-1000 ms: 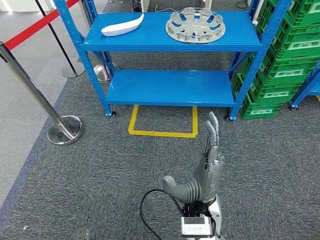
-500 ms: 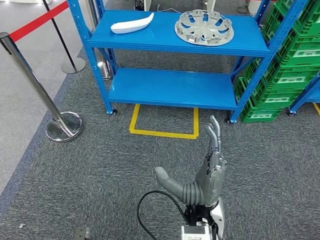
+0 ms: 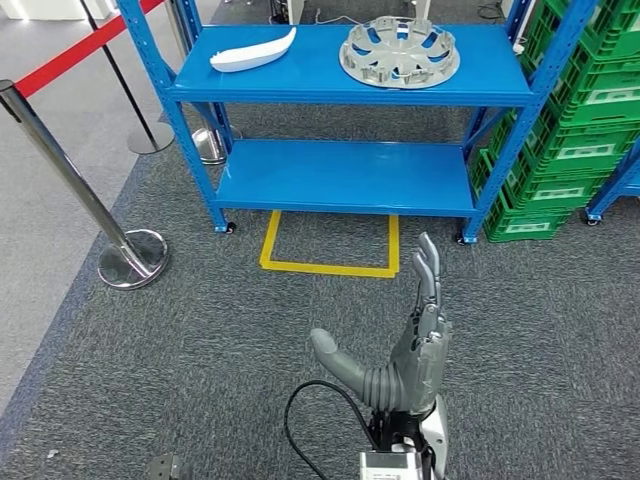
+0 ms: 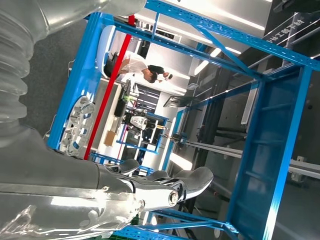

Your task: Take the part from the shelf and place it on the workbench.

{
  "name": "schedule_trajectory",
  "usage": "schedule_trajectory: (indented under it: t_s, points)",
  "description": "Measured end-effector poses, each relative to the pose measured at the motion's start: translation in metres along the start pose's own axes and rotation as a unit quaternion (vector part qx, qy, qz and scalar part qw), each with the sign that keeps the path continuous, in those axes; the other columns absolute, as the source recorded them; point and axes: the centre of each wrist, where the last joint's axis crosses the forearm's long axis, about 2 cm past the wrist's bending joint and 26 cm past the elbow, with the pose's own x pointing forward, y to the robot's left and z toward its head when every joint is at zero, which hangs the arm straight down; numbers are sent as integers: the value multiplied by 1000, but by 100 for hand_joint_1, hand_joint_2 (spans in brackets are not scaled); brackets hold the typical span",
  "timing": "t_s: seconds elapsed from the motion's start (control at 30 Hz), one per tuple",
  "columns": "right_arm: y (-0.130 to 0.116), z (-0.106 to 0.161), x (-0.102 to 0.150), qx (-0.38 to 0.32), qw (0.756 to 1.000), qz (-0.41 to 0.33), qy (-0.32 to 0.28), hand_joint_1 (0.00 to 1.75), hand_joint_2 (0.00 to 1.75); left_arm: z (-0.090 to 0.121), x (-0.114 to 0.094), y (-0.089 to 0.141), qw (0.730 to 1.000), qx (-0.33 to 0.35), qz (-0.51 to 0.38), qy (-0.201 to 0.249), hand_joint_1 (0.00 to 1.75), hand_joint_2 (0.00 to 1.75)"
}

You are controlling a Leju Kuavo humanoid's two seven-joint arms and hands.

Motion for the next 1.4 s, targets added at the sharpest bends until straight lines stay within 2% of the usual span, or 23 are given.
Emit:
schedule_trajectory:
  t_s: [0.13, 0.27, 1.13, 1.4]
  points:
    - [0, 0, 0, -1, 1000, 1, 0, 0, 175, 0, 0, 0, 1000, 0, 0, 0, 0, 0]
    - [0, 0, 0, -3, 1000, 4, 0, 0, 0, -1, 1, -2, 1000, -2, 2, -2, 0, 0]
    - [-4, 4, -4, -2, 997, 56, 44, 0, 0, 1, -2, -1, 1000, 2, 15, -2, 0, 0]
    - [-4, 4, -5, 6, 998, 64, 24, 0, 0, 1, -2, -3, 999, -18, 30, -13, 0, 0]
